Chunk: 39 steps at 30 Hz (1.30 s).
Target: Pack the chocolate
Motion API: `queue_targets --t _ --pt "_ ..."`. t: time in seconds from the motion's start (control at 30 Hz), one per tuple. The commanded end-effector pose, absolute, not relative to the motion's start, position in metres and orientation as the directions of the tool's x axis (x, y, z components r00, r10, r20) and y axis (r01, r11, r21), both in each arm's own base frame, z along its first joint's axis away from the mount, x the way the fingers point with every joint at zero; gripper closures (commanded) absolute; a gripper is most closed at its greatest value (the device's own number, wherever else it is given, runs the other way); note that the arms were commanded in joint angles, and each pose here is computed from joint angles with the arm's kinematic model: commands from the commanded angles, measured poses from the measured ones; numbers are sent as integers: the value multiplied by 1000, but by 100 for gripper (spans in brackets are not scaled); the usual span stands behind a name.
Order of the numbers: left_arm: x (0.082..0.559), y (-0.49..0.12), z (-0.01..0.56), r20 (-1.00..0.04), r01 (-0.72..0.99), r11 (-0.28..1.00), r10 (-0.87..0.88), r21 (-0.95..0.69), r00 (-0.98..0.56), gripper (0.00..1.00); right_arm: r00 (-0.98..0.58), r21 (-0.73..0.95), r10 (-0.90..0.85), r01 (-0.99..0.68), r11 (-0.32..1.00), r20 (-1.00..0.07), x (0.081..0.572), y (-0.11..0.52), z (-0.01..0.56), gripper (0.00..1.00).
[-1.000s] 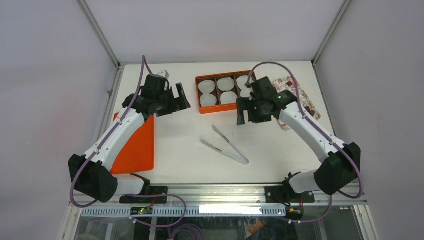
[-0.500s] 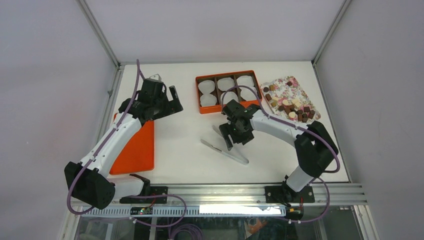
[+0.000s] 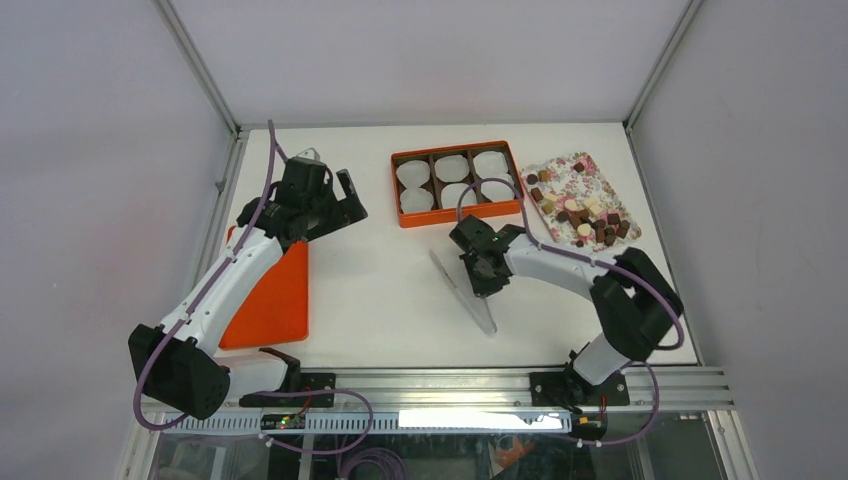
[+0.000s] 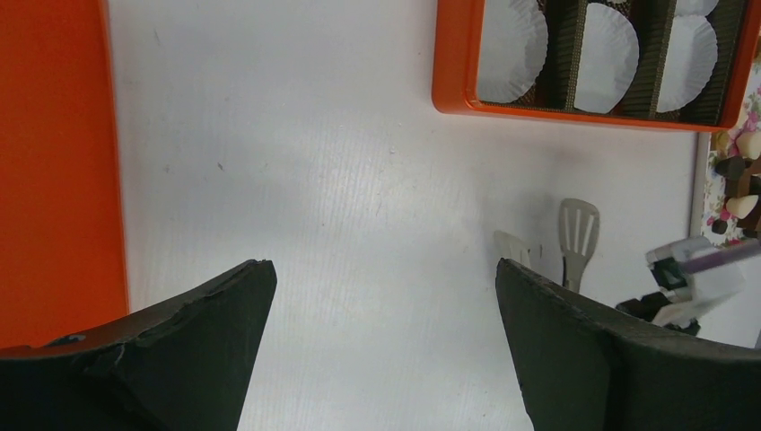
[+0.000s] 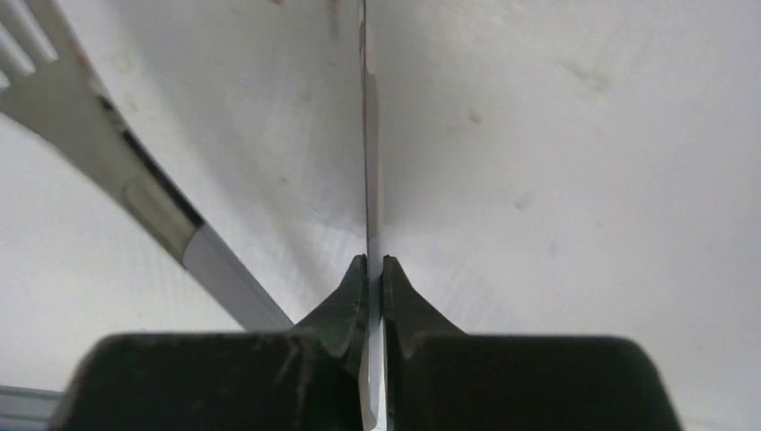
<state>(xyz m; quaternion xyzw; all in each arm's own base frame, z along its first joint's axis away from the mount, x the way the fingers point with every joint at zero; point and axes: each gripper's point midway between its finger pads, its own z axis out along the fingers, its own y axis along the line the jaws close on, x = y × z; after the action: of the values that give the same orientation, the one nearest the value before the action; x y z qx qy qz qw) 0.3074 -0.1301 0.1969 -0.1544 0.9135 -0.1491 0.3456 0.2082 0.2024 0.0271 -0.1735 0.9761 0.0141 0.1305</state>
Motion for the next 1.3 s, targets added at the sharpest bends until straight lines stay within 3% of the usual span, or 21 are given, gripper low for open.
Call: queue_targets --t 0.0,0.27,0.5,0.7,0.9,1.07,1.27 --pt "314 -134 211 -609 -162 887 -420 -432 -673 1 -902 -93 -214 -193 977 -375 204 165 69 100" --pt "321 -140 208 -599 -149 889 -408 -433 -689 1 -919 -212 14 106 972 -395 181 99 80 100" --pt "319 -143 209 -598 -122 892 -388 -435 -702 1 -910 -191 121 211 959 -397 208 100 68 98" --pt "318 -136 213 -621 -123 904 -375 -409 -688 1 -895 -137 151 227 964 -419 236 104 54 79" --pt "319 -134 214 -630 -126 908 -371 -399 -683 1 -884 -131 130 210 969 -449 240 95 71 35" --pt "322 -128 217 -645 -148 913 -375 -379 -665 1 -855 -39 134 177 983 -501 235 100 92 16" --pt "326 -128 216 -644 -161 912 -384 -378 -662 1 -817 42 191 202 979 -544 230 108 89 4"
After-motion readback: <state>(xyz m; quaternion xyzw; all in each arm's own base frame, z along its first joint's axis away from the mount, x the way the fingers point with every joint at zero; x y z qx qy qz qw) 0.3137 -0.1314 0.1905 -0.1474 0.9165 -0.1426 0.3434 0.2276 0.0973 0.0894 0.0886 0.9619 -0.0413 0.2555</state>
